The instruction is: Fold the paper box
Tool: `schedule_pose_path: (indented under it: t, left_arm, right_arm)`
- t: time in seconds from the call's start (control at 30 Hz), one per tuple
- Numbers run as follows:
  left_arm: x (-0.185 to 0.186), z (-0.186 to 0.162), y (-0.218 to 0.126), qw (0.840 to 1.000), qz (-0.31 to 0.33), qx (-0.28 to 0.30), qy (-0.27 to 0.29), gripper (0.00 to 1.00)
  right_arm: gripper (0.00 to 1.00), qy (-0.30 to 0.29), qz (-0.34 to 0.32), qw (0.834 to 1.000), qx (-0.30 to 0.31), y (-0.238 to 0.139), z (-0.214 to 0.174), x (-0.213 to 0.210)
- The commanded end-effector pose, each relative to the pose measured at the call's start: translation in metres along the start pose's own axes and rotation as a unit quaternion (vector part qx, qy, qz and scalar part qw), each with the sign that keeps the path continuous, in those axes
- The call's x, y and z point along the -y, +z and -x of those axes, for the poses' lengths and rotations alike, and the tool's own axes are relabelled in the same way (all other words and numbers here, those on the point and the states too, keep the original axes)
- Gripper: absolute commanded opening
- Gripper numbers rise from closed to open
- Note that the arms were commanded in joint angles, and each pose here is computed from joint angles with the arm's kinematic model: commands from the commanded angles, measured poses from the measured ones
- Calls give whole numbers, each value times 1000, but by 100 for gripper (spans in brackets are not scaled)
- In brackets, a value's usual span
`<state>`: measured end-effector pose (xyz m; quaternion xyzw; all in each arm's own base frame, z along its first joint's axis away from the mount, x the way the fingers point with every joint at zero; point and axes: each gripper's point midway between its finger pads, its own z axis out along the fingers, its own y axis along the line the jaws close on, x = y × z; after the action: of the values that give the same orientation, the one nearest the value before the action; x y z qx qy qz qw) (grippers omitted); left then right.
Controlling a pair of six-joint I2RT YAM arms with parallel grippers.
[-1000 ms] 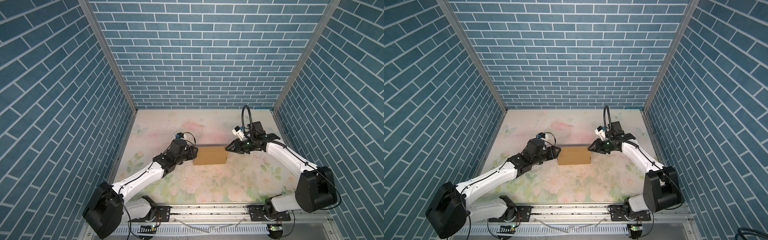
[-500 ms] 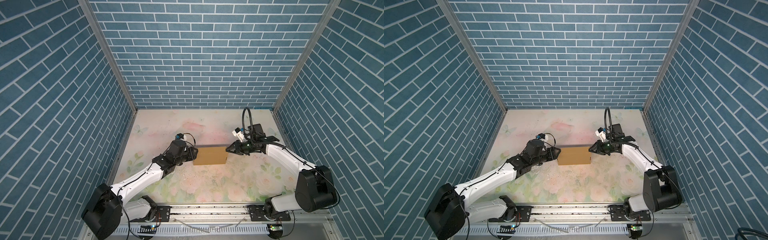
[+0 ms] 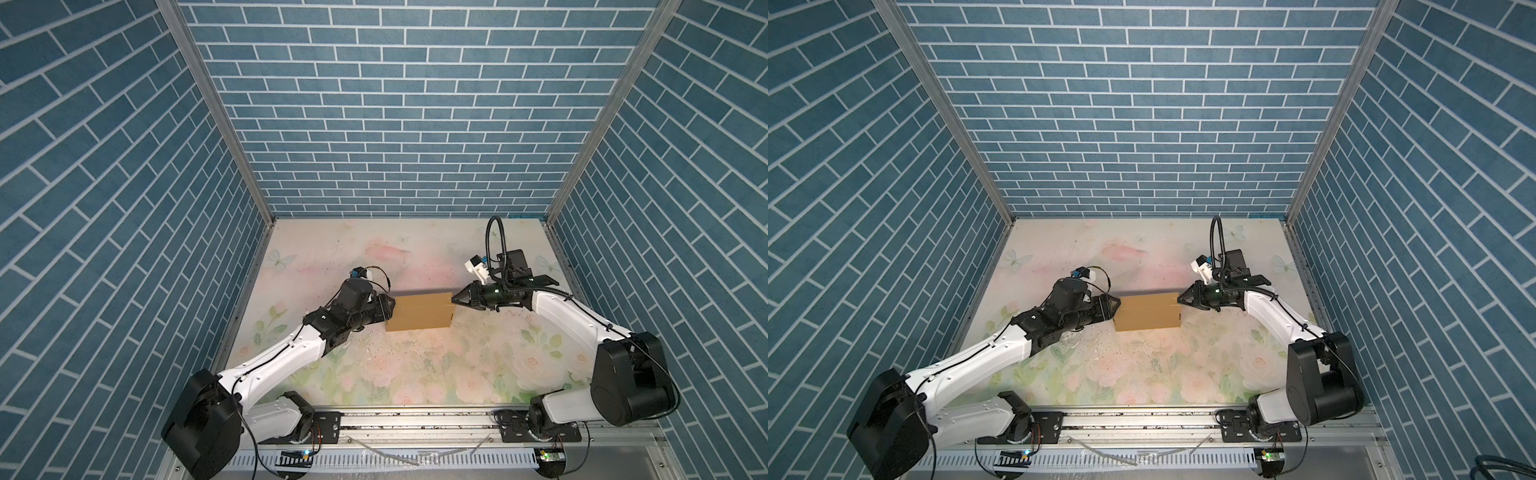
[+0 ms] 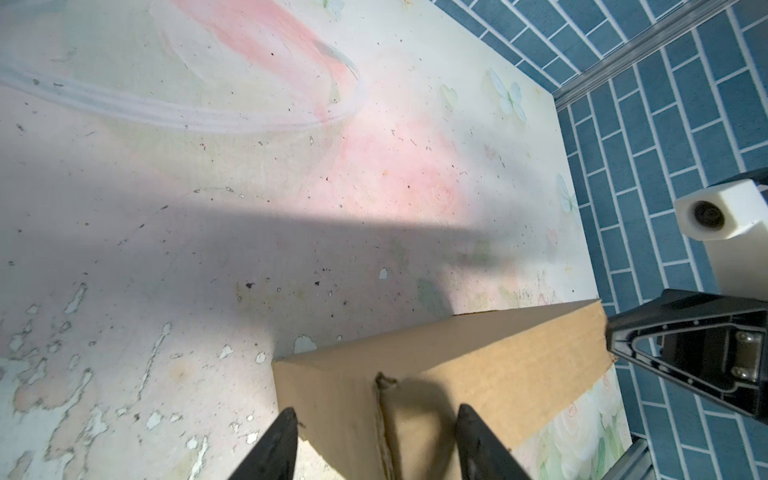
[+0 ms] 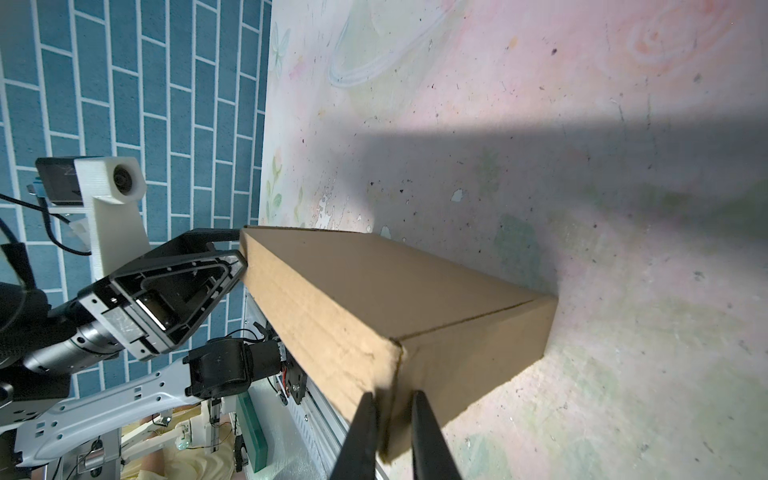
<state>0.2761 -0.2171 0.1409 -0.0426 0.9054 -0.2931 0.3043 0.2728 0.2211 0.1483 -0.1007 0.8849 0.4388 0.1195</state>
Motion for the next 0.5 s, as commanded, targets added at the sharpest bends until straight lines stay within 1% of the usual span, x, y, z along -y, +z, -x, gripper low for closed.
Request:
schedule_pose_path:
  t: [0.0, 0.1, 0.23, 0.4, 0.47]
  left_arm:
    - [-26, -26, -9, 997, 53, -63, 11, 64]
    - [-18, -19, -19, 998, 41, -52, 13, 65]
    - [-17, -19, -26, 998, 32, -48, 11, 65]
    - [-19, -22, -24, 998, 28, -47, 8, 65]
    - [-25, -29, -19, 998, 32, -55, 4, 65]
  right_arm:
    - [16, 33, -38, 998, -41, 11, -29, 26]
    - [16, 34, -37, 998, -40, 11, -29, 25]
    - [16, 36, -36, 998, -42, 12, -29, 25]
    - [16, 36, -36, 998, -45, 13, -32, 27]
    - [16, 34, -37, 998, -49, 13, -35, 29]
